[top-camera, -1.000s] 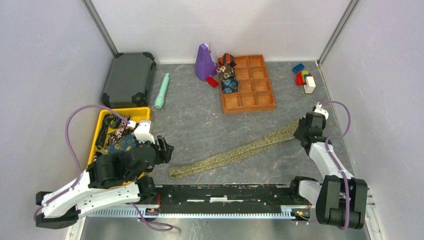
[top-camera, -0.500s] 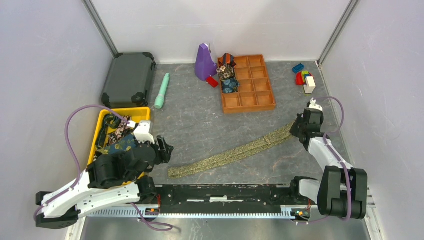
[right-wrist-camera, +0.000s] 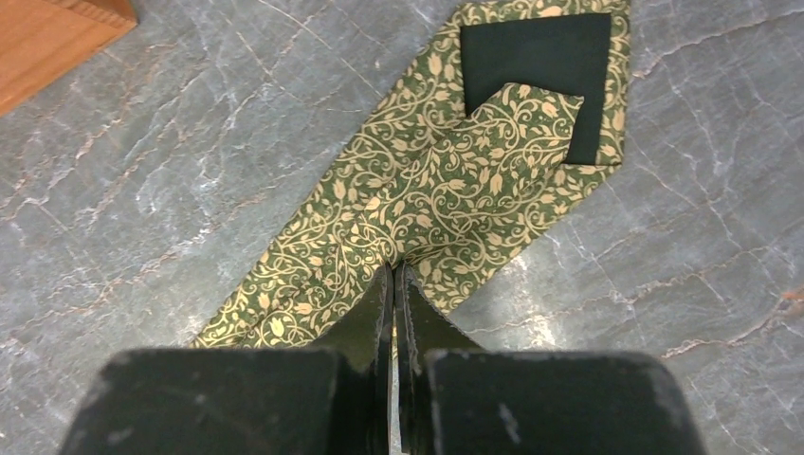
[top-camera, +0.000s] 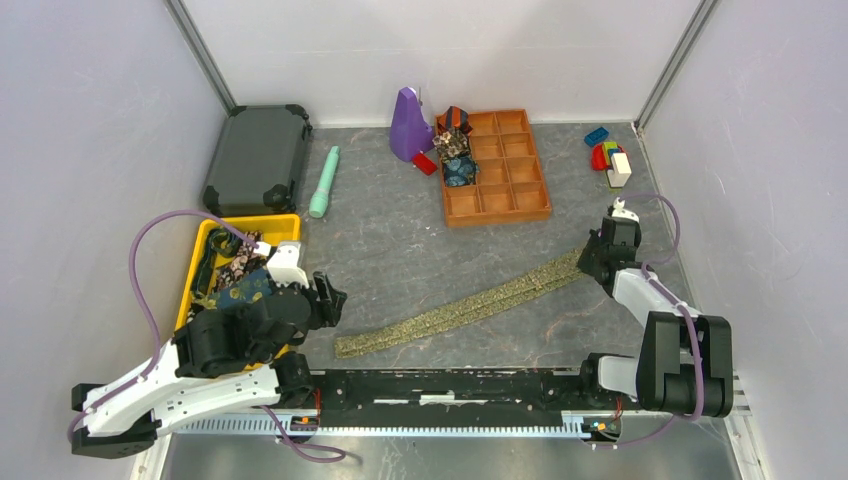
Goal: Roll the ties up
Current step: Flatten out the tie at the center of the board.
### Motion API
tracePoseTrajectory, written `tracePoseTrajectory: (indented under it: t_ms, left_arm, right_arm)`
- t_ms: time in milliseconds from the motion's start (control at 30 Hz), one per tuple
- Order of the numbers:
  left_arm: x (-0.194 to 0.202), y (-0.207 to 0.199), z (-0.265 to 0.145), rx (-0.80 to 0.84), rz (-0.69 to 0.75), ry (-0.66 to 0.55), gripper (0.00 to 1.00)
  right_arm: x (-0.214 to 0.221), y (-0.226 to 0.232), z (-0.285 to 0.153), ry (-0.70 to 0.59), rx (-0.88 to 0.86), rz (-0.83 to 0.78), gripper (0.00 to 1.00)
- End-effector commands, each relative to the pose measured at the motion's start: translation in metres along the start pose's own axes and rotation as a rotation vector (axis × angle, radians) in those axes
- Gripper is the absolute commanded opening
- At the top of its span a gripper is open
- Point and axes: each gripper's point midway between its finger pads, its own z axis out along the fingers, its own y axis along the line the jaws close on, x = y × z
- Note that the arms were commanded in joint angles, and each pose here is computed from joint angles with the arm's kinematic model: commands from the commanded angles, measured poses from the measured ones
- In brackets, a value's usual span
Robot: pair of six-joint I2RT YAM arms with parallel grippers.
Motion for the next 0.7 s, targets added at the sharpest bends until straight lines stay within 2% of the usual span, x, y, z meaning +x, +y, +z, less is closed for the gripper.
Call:
tracePoseTrajectory:
  t_ms: [0,67,100,200,267,333,433,533,667]
  left_arm:
    - [-0.004,0.002,0.000,-0.006,-0.005,-0.023,0.68]
    - [-0.004,0.002,0.000,-0.006,-0.005,-0.023,0.68]
    - [-0.004,0.002,0.000,-0.007,-0.006,-0.024,0.68]
    - [-0.004,0.002,0.000,-0.007,-0.006,-0.024,0.68]
    - [-0.004,0.002,0.000,-0.009,-0.008,-0.024,0.68]
    - [-0.004,0.002,0.000,-0.010,-0.008,-0.025,0.68]
    - [-0.004,0.003,0.000,-0.011,-0.009,-0.026,0.68]
    - [-0.004,0.003,0.000,-0.013,-0.007,-0.024,0.68]
    - [-0.004,0.003,0.001,-0.020,-0.004,-0.022,0.68]
  right_arm:
    - [-0.010,-0.008,0.000,-0.030,0.059,-0.004,0.00]
    - [-0.010,-0.006,0.001,-0.033,0.044,-0.007,0.01]
    - [-0.011,-0.003,0.002,-0.034,0.030,-0.010,0.04]
    - [-0.012,-0.001,0.003,-0.027,0.019,-0.012,0.16]
    - [-0.013,0.001,0.003,-0.028,0.012,-0.017,0.30]
    - [-0.016,0.003,0.002,-0.034,0.000,-0.021,0.40]
    - [-0.019,0.004,-0.002,-0.041,-0.007,-0.020,0.48]
    - [-0.021,0.008,-0.011,-0.060,-0.025,-0.010,0.54]
    - [-0.019,0.020,-0.020,-0.080,-0.069,-0.002,0.58]
